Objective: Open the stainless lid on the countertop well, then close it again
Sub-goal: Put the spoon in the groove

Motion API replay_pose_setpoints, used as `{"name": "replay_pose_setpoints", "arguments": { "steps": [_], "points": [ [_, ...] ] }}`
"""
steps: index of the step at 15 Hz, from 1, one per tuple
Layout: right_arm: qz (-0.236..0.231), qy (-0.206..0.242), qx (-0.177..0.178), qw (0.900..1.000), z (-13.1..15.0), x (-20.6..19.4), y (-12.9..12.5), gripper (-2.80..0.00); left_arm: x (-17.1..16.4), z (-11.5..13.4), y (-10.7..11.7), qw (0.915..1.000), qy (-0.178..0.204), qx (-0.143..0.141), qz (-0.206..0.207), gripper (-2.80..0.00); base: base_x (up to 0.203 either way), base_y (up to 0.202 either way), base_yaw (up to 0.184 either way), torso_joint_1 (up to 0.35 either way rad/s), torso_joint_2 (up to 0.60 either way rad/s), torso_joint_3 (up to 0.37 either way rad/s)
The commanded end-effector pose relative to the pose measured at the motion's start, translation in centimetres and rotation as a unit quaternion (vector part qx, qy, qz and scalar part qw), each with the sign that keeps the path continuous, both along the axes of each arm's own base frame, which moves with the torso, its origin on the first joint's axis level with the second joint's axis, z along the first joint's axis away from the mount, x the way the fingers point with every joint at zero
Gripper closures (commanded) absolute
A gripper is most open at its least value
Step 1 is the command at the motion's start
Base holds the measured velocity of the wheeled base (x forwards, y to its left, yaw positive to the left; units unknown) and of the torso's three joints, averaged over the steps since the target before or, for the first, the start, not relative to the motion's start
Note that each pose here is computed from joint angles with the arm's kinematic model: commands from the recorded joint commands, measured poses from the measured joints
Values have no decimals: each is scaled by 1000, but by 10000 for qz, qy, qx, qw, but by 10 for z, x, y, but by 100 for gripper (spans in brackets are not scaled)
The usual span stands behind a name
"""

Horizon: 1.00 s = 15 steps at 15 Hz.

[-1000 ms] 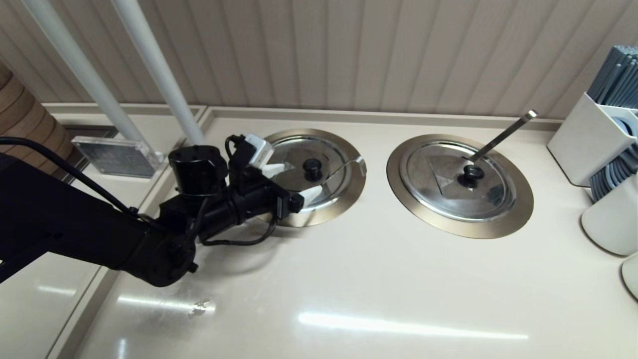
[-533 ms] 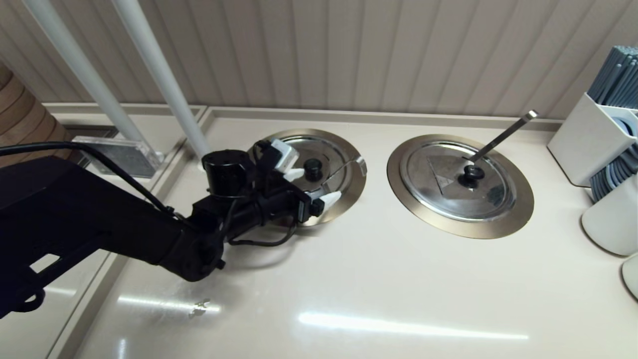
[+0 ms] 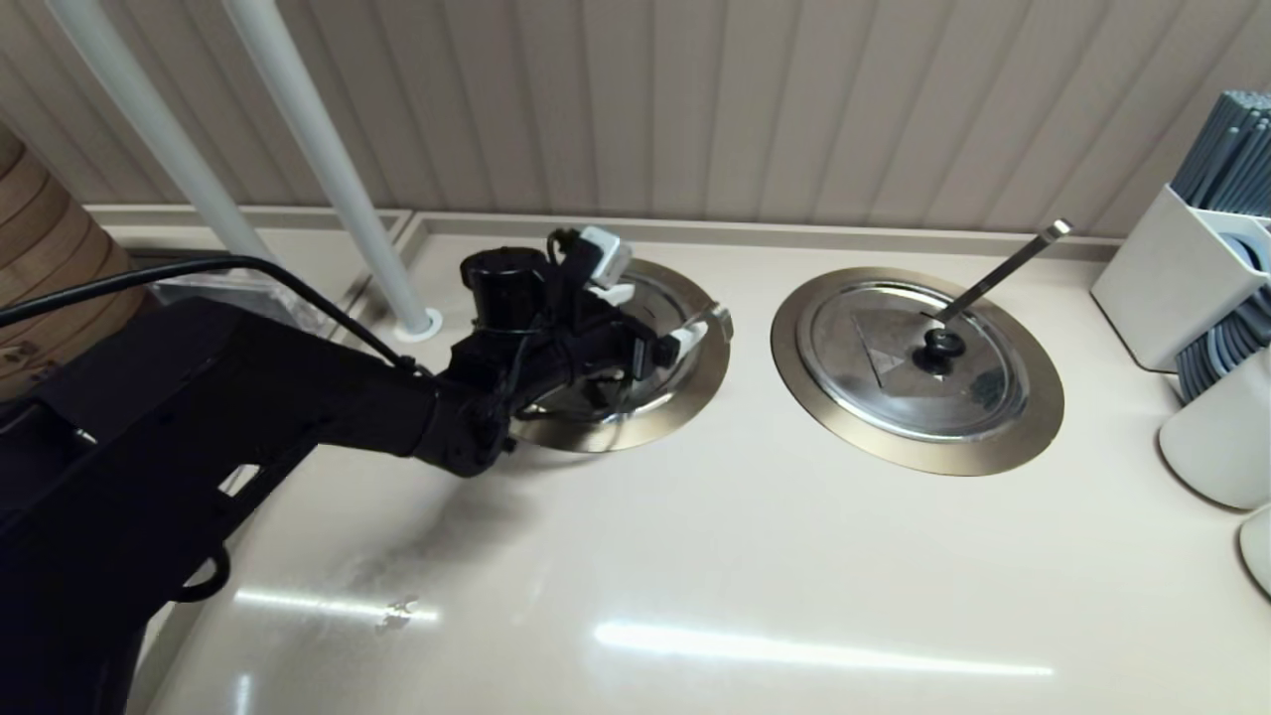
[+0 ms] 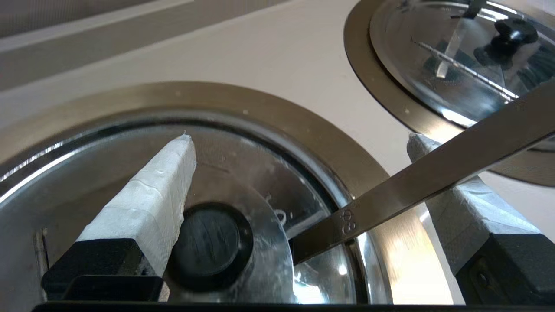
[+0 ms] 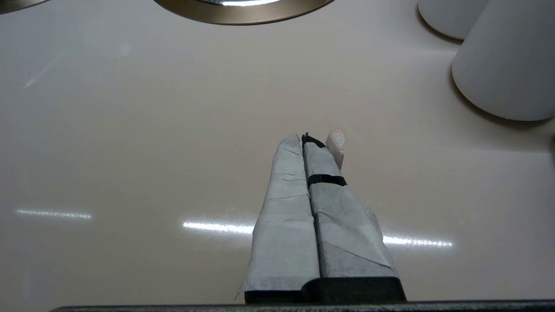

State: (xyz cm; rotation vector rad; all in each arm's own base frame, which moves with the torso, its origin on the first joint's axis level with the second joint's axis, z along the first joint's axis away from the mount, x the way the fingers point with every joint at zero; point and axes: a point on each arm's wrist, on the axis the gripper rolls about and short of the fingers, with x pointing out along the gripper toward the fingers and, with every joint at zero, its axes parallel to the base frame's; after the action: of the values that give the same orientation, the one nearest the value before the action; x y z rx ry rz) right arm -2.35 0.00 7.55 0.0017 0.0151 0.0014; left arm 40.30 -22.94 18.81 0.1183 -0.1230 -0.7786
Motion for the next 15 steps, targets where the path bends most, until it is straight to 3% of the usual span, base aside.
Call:
{"name": "replay_pose_setpoints", "arguments": {
  "steps": [1, 9, 15],
  "points": [
    [0, 9, -1, 10000, 0, 0, 0, 0, 19, -1, -10, 10000, -59, -31, 7, -280, 0, 0, 0, 0, 0, 0],
    [0, 9, -1, 10000, 0, 0, 0, 0, 52, -9, -28, 9996, 234, 139, 6, -280, 0, 0, 0, 0, 0, 0],
    [0, 9, -1, 10000, 0, 0, 0, 0, 60, -8, -16, 9996, 200, 108, 143, -280, 0, 0, 0, 0, 0, 0]
  ]
}}
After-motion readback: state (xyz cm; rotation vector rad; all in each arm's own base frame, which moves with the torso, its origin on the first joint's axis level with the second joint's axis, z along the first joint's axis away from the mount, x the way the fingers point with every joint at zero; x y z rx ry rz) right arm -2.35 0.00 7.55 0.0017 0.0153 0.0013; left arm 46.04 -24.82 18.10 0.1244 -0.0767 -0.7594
